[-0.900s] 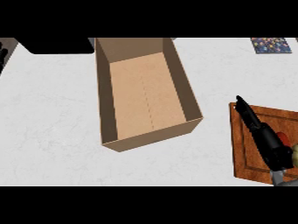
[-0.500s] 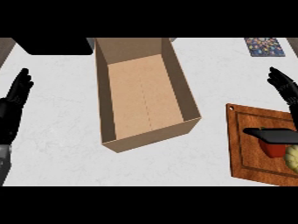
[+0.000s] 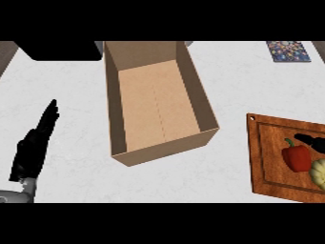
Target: Pick the bell pepper from the cutting board and place it in the cardboard box
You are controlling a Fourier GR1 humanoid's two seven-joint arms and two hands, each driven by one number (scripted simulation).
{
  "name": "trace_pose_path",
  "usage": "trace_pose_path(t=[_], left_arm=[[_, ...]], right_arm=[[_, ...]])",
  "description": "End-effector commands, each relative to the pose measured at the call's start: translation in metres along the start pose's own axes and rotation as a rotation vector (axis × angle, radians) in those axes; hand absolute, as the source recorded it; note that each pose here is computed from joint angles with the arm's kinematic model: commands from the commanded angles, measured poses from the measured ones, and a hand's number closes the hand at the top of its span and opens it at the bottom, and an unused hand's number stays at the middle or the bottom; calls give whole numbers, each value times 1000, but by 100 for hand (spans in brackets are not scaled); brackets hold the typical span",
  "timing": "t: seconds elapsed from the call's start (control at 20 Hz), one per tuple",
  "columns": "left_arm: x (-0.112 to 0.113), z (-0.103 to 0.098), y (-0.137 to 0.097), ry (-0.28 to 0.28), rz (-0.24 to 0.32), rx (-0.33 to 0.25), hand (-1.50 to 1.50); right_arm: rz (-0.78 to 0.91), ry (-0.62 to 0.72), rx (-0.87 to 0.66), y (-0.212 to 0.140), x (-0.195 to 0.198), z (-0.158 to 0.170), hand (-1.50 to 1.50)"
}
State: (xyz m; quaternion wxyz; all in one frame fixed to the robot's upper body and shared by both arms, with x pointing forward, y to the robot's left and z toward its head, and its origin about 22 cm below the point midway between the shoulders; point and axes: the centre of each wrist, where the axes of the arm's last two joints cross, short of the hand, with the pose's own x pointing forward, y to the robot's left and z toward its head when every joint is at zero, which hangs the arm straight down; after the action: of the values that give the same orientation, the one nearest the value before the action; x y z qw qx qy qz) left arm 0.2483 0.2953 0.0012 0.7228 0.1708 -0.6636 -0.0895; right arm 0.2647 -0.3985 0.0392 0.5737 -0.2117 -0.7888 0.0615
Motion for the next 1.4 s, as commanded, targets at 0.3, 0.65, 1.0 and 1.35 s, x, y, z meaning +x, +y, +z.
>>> trace_pose_path(t=[0.3,0.65,1.0,1.35], left_arm=[[4,2,3,10,-32,3,0],[11,8,-11,9,-2,-5,0],[15,9,-19,16,5,13,0],[9,17,-11,1,-10,13,0]], right_arm=[[585,152,429,-79,48,-21,-150],[762,353,756,-54,64,-14,-150],[777,433,770,-8,83,-14,-150],[830,471,732,-3,59,1,-150]])
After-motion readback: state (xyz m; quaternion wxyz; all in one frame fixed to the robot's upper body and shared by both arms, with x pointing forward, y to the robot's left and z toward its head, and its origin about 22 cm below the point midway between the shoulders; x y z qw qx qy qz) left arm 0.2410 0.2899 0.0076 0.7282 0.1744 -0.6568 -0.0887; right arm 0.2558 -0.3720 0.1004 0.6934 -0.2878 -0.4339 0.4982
